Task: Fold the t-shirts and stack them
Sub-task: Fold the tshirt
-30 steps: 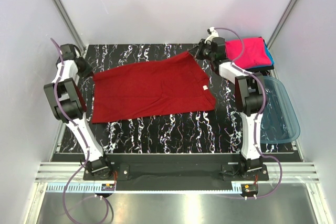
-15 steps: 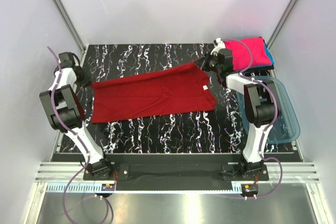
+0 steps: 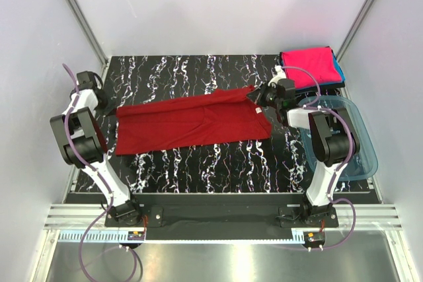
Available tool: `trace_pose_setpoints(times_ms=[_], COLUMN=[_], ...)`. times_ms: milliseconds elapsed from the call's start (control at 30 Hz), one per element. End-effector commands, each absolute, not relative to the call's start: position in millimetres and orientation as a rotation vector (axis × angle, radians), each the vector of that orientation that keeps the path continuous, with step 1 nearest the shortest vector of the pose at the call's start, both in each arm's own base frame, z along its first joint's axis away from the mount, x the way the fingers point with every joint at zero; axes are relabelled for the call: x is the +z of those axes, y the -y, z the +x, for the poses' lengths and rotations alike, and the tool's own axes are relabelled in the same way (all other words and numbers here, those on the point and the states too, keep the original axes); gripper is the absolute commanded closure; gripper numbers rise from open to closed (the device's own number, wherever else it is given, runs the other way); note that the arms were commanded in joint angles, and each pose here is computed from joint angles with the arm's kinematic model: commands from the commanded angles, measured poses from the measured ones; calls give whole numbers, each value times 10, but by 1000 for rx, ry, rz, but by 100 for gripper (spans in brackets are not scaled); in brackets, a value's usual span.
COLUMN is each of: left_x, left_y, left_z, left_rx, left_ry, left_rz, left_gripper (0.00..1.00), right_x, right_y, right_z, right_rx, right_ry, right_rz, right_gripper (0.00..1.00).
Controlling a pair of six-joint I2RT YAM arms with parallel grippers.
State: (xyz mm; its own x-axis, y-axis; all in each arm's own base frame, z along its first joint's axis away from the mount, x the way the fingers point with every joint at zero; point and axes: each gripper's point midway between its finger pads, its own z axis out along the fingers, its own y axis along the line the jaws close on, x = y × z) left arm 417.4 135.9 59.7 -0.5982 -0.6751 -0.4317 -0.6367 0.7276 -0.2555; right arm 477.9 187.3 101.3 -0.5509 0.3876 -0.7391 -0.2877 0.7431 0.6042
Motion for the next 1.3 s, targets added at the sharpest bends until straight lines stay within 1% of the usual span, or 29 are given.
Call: trace_pose_setpoints(times_ms=[0, 200, 267, 467, 733, 800, 833, 867, 900, 933, 967, 1000, 1067, 1133, 1200, 1267], left_x=[868, 873, 850, 814, 673, 716, 733, 790, 838, 875, 970, 1021, 1123, 1240, 1240, 1248], left_y=[-1484, -1505, -1500, -1528, -1571, -1566, -1557, -1554, -1566, -1589, -1602, -1621, -1579, -1476, -1295, -1075], left_z=[4258, 4244, 4232, 4172, 4061, 4087, 4086, 4090, 4084, 4056, 4048, 4036, 4030, 4050, 4130, 4310], left_rx=[-60, -46, -46, -13, 46, 36, 30, 32, 41, 65, 75, 108, 115, 92, 27, -119], left_ry=[-2334, -2331, -2337, -2352, -2385, -2382, -2383, -2374, -2365, -2359, -2341, -2331, -2324, -2306, -2316, -2328], left_rz=[-954, -962, -964, -956, -987, -975, -974, -967, -968, -974, -966, -964, -932, -908, -873, -809], left_gripper=[100, 100, 100, 100, 100, 100, 100, 100, 95, 79, 73, 70, 69, 69, 67, 67], right_x=[1546, 1782, 1771, 1540, 1040, 971, 962, 978, 997, 1006, 1006, 1028, 1018, 1150, 1237, 1241], right_y=[-1866, -1870, -1860, -1822, -1839, -1882, -1901, -1946, -1949, -1952, -1910, -1877, -1803, -1804, -1841, -1896], right_z=[4867, 4806, 4771, 4554, 4295, 4219, 4188, 4138, 4113, 4098, 4114, 4085, 4082, 4157, 4262, 4321], right_rx=[872, 881, 879, 883, 927, 961, 976, 1008, 1014, 1010, 977, 951, 896, 888, 901, 906], right_ry=[-1818, -1783, -1789, -1839, -1980, -2012, -2018, -2021, -2027, -2039, -2053, -2076, -2109, -2098, -2105, -2123], right_rz=[29, -1, 1, 19, 56, 35, 23, -4, -16, -25, -12, -12, 23, 27, 45, 41], right_gripper=[100, 100, 100, 100, 100, 96, 88, 85, 81, 74, 72, 70, 68, 68, 68, 68])
